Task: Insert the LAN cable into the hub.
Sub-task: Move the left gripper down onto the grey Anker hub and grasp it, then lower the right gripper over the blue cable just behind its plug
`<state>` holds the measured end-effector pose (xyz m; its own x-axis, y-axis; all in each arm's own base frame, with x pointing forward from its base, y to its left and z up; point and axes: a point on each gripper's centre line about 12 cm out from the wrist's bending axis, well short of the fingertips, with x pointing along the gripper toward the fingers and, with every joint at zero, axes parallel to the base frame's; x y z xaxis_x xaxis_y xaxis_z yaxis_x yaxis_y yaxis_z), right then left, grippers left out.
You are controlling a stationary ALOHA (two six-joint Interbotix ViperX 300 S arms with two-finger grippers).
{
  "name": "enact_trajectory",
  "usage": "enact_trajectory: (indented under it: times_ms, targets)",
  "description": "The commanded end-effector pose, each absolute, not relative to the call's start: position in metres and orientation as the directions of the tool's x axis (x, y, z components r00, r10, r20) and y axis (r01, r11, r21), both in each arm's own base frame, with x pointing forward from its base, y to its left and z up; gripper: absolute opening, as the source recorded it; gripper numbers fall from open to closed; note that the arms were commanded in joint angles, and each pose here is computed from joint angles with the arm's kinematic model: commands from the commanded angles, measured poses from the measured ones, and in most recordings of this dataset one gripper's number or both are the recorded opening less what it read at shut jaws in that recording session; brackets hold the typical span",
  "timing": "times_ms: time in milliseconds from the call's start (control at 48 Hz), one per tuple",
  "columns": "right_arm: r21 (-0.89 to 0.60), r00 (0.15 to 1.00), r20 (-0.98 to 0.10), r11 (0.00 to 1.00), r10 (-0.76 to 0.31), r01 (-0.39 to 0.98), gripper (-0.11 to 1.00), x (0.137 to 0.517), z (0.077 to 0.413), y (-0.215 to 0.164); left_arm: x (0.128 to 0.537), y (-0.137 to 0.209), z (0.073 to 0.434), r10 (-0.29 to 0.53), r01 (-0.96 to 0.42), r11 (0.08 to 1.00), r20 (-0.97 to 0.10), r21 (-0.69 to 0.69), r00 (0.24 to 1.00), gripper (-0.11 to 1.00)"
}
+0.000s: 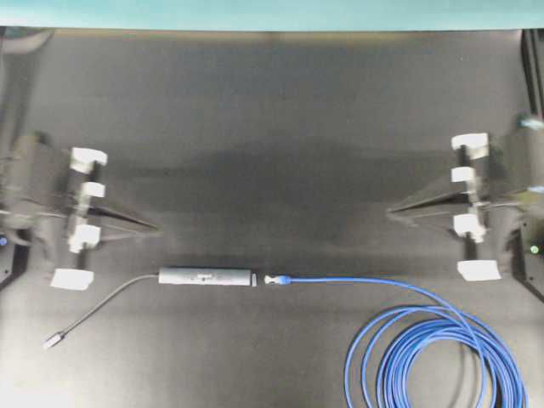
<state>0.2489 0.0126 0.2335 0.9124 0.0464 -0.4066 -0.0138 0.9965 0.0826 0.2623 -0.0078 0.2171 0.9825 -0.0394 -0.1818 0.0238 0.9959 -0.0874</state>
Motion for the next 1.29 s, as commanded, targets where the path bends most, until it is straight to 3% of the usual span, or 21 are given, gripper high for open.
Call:
enact_trajectory:
  times_ms: [0,104,333,396,604,729,980,1271]
  targets:
    - [0.089,0.903,-0.428,0.996,0.043,-0.006,0.01,0.261,0.232,0.012,0.274,-0.009,0.216,-0.045,0.031,0.996,-0.156,-0.088,0.987,0.02]
    - [0.089,0.889,-0.455,0.996,0.047,-0.007,0.15,0.27,0.226,0.014,0.28,-0.009,0.208,-0.047,0.034,0.995,-0.137,-0.092,0.99,0.13]
    - [0.086,0.873,-0.485,0.996,0.046,-0.004,0.77,0.282,0.219,0.015,0.289,-0.01,0.173,-0.055,0.035,0.988,-0.135,-0.148,0.989,0.72]
    - [0.085,0.869,-0.493,0.996,0.045,-0.004,0.86,0.284,0.216,0.015,0.288,-0.013,0.158,-0.067,0.042,0.984,-0.138,-0.175,0.988,0.76]
    - [0.112,0.868,-0.494,0.994,0.045,0.012,0.82,0.284,0.215,0.015,0.288,-0.025,0.129,-0.109,0.088,0.978,-0.103,-0.192,0.989,0.61]
    - [0.145,0.869,-0.493,0.989,0.045,0.031,0.82,0.284,0.216,0.015,0.297,-0.027,0.116,-0.114,0.093,0.977,-0.104,-0.192,0.988,0.61]
    - [0.168,0.869,-0.493,0.985,0.045,0.044,0.82,0.284,0.216,0.015,0.307,-0.034,0.078,-0.135,0.096,0.976,-0.204,-0.194,0.969,0.61]
    - [0.184,0.869,-0.493,0.982,0.048,0.05,0.82,0.284,0.216,0.016,0.309,-0.035,0.065,-0.134,0.082,0.979,-0.285,-0.186,0.949,0.6]
